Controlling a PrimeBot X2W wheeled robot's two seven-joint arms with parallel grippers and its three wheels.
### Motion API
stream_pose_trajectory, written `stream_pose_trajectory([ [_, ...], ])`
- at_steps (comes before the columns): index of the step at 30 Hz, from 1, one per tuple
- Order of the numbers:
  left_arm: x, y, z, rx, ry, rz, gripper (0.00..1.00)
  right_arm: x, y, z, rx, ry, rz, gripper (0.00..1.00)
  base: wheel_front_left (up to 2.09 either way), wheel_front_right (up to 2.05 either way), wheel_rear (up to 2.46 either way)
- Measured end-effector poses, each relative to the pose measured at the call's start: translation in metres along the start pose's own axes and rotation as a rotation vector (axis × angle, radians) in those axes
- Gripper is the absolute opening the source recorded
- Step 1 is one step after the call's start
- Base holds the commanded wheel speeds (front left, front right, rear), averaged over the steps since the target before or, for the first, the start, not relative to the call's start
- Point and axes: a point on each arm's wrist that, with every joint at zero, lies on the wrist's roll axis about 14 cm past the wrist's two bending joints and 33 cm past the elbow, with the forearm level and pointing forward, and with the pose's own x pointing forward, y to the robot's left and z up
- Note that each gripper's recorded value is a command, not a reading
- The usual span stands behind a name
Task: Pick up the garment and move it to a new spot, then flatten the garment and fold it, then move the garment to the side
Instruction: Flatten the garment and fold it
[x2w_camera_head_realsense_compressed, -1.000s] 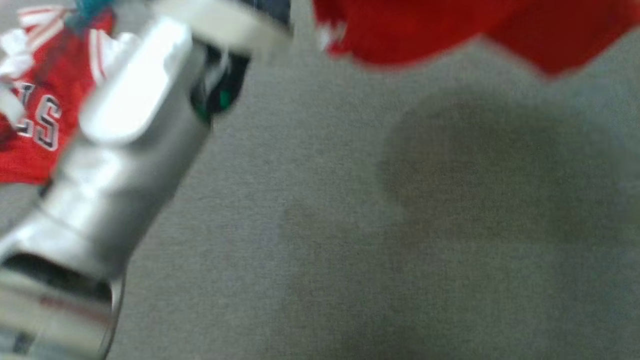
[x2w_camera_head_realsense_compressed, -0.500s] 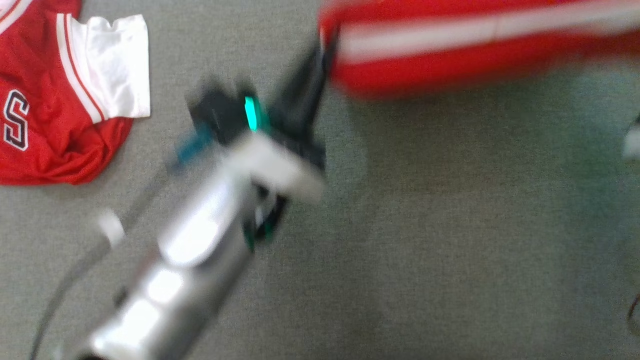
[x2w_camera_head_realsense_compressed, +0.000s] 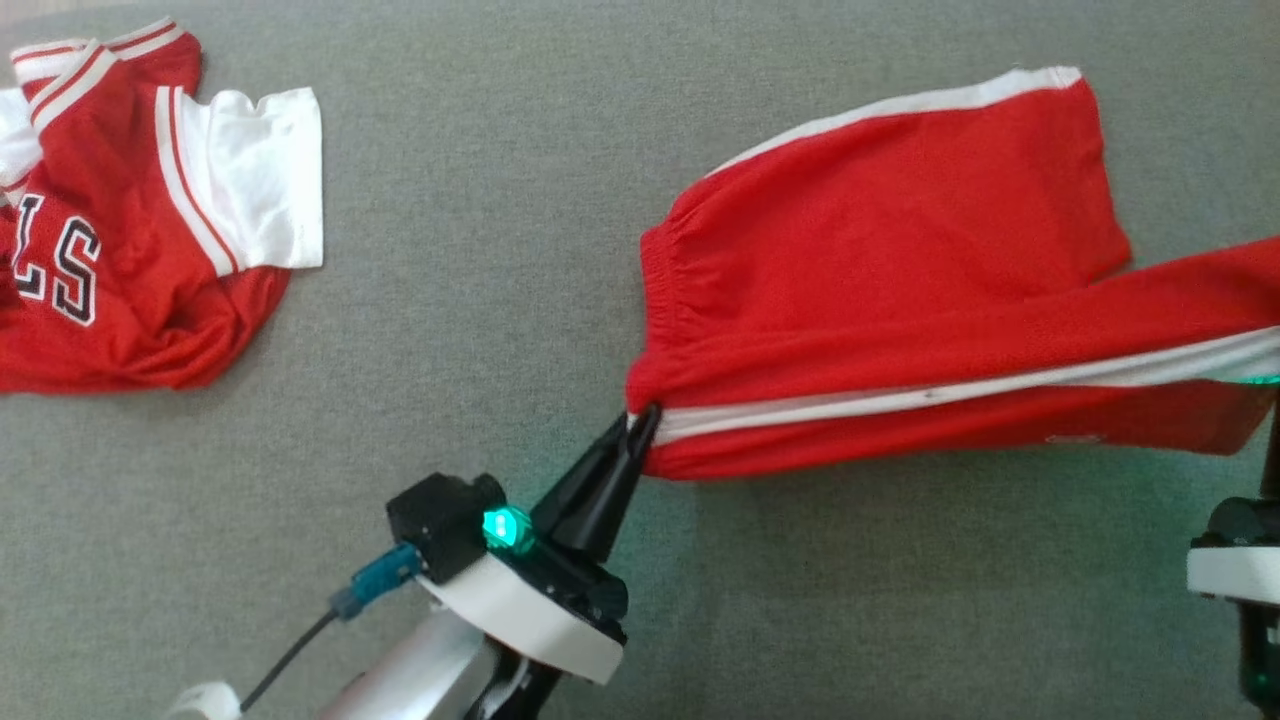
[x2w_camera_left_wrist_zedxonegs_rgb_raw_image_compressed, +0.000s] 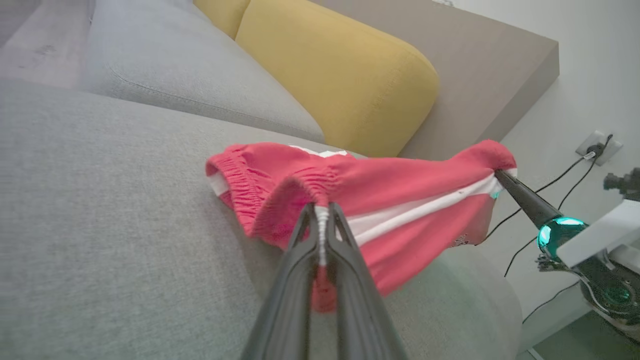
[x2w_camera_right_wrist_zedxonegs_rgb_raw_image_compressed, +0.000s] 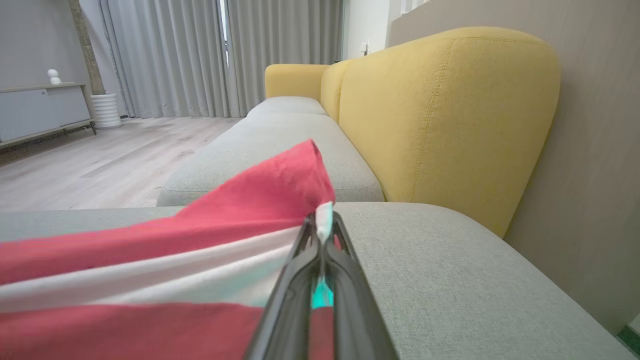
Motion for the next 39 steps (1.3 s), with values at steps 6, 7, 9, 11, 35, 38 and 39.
stream_pose_trajectory([
  [6, 0.008, 0.000, 0.017, 0.013, -0.049, -0.002, 0.00, 0.006, 0.007, 0.001, 0.006, 0.022, 0.017, 0.00, 0.00, 0.00, 0.00],
  [7, 0.012, 0.002, 0.018, 0.020, -0.049, -0.004, 0.00, 0.010, 0.010, -0.001, 0.006, 0.038, 0.027, 0.00, 0.00, 0.00, 0.00],
  [9, 0.025, 0.008, 0.025, 0.023, -0.053, -0.002, 0.00, 0.024, 0.015, -0.004, 0.003, 0.054, 0.046, 0.00, 0.00, 0.00, 0.00],
  [11, 0.040, 0.012, 0.031, 0.026, -0.043, -0.008, 0.00, 0.043, 0.015, -0.005, -0.008, 0.065, 0.055, 0.00, 0.00, 0.00, 0.00],
  [35, 0.090, 0.084, 0.006, 0.055, 0.091, 0.115, 0.45, 0.153, 0.043, -0.081, -0.053, 0.277, 0.157, 1.00, 0.00, 0.00, 0.00],
  [38, 0.088, 0.084, 0.009, 0.066, 0.085, 0.125, 1.00, 0.151, 0.040, -0.074, -0.047, 0.243, 0.150, 1.00, 0.00, 0.00, 0.00],
  [39, 0.086, 0.081, 0.015, 0.091, 0.070, 0.128, 1.00, 0.148, 0.041, -0.066, -0.030, 0.215, 0.146, 1.00, 0.00, 0.00, 0.00],
])
